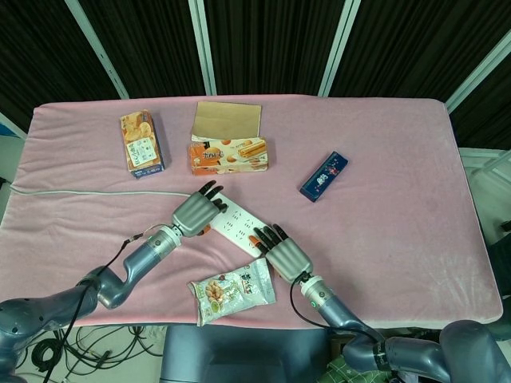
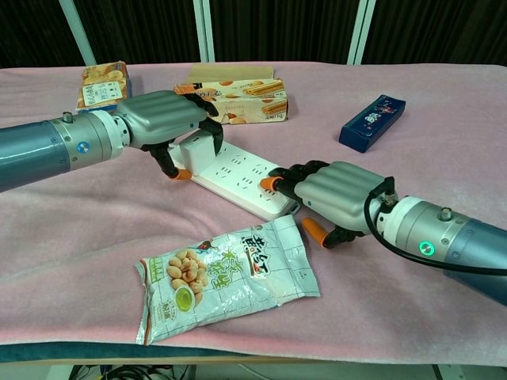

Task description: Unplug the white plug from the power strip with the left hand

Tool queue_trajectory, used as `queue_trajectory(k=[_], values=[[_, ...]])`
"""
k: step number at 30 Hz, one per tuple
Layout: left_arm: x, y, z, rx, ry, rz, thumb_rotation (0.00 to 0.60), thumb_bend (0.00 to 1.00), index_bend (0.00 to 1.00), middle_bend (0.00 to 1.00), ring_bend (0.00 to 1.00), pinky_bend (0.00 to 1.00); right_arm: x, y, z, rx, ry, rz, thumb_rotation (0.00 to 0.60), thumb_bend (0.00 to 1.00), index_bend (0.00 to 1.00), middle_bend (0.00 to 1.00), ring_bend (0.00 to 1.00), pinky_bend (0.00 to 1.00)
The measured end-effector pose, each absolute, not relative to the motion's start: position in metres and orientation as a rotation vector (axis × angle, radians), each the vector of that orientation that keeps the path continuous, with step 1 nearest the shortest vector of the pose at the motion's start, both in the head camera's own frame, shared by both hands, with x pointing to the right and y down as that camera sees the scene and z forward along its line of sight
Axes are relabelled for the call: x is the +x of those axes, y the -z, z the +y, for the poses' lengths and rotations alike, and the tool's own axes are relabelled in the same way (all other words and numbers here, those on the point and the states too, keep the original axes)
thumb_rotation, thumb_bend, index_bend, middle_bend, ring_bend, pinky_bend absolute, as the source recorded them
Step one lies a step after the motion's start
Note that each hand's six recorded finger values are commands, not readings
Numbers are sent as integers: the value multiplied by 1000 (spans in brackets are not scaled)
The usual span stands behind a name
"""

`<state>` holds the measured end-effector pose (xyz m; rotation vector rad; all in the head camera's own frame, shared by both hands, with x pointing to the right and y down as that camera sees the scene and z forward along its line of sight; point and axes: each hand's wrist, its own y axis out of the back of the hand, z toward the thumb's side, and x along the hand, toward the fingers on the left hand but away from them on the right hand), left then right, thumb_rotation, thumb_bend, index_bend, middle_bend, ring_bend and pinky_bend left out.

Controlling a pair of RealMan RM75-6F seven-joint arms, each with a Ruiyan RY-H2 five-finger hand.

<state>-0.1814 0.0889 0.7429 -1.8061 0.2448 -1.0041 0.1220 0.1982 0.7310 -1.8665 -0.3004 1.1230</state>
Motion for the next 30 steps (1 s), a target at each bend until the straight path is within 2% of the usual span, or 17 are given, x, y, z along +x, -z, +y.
queue_trajectory(k=[4,30], values=[[-180,-740,86,-1821,1005,246,600,590,560,562,125,94,122,-731,198,-1867,-1124,-299,600,625,0,1,44,63],[-176,-735,59,-1905,1162,229,600,633,629,617,162,107,123,-731,197,-1866,-1134,-276,600,618,0,2,43,63]])
